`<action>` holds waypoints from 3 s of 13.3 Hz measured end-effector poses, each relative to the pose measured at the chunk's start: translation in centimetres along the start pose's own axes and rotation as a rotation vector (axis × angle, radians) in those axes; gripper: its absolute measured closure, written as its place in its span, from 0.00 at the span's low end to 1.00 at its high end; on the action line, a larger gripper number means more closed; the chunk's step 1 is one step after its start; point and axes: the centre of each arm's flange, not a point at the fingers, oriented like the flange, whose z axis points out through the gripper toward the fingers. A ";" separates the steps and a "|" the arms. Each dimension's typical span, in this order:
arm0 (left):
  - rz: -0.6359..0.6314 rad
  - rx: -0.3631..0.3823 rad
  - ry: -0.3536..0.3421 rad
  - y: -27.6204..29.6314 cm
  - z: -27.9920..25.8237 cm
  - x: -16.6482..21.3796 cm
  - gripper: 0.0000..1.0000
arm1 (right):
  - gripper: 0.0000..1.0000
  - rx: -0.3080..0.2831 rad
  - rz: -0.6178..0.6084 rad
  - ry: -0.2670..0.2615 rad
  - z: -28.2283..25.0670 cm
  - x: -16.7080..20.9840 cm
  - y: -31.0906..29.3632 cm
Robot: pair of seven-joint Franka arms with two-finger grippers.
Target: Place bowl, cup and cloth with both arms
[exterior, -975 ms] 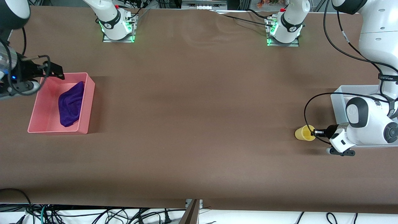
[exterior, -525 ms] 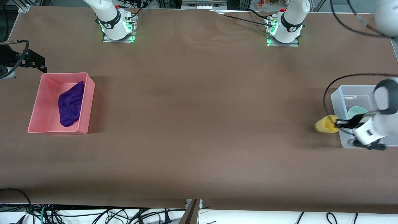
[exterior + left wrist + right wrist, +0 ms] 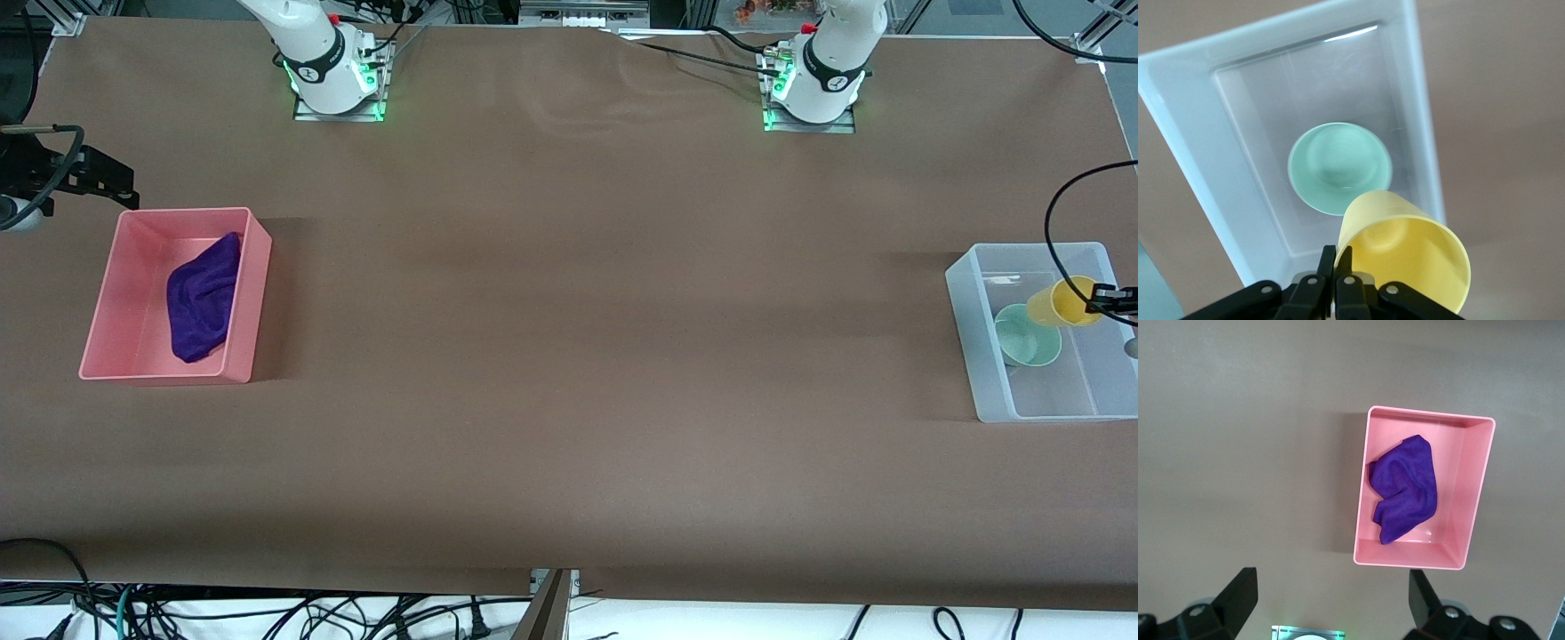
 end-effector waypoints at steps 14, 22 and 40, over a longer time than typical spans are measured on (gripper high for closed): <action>0.123 -0.015 0.120 7.6 -8.0 2.5 0.09 | 0.00 0.002 -0.008 -0.021 1.1 0.7 -0.5; -0.011 -0.032 0.095 26.6 -23.2 1.8 0.00 | 0.00 0.002 -0.007 -0.020 1.1 0.7 -0.5; -0.223 -0.061 0.247 30.9 -20.8 -3.8 0.00 | 0.00 0.002 -0.003 -0.021 1.1 0.7 -0.3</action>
